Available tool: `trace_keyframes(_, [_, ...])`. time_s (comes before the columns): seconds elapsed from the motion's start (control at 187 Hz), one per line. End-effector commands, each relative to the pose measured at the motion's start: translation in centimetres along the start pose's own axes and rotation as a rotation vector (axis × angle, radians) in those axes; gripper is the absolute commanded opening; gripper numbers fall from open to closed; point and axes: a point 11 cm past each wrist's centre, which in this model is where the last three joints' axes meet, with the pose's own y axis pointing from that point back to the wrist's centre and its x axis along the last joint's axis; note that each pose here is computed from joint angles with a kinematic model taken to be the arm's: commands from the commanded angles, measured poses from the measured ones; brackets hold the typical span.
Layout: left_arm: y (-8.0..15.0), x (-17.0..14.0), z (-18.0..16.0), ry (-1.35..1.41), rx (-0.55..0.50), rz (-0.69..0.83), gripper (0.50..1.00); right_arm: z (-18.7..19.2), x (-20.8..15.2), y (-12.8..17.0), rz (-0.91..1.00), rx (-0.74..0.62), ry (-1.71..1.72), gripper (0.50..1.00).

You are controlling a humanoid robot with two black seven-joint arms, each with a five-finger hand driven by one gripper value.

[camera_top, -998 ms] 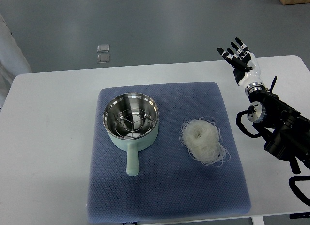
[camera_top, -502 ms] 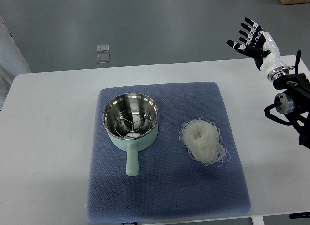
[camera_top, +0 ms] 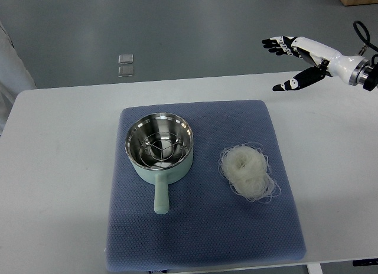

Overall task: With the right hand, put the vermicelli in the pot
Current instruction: 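Swing the right hand over the mat toward the vermicelli bundle, then lower the right hand onto the vermicelli and close fingers around it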

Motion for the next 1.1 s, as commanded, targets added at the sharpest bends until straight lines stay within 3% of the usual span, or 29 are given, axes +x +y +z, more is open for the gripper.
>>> trace_keyframes(0.0, [0.0,0.0,0.0,0.001,0.0,0.0,1.0,-1.2,-1.2,0.1,-0.174,-0.013,0.114,0.928])
trace_keyframes(0.299, [0.0,0.0,0.0,-0.002,0.0,-0.001,1.0,-2.9,-5.4,0.0,-0.494,-0.025,0.293,0.928])
trace_keyframes(0.625, [0.0,0.0,0.0,-0.002,0.0,0.001,1.0,-1.7,-9.5,-1.2,-0.574,-0.034,0.369,0.926])
trace_keyframes(1.094, [0.0,0.0,0.0,-0.002,0.0,0.001,1.0,-2.3,-12.2,-2.2,-0.639,0.002,0.411,0.924])
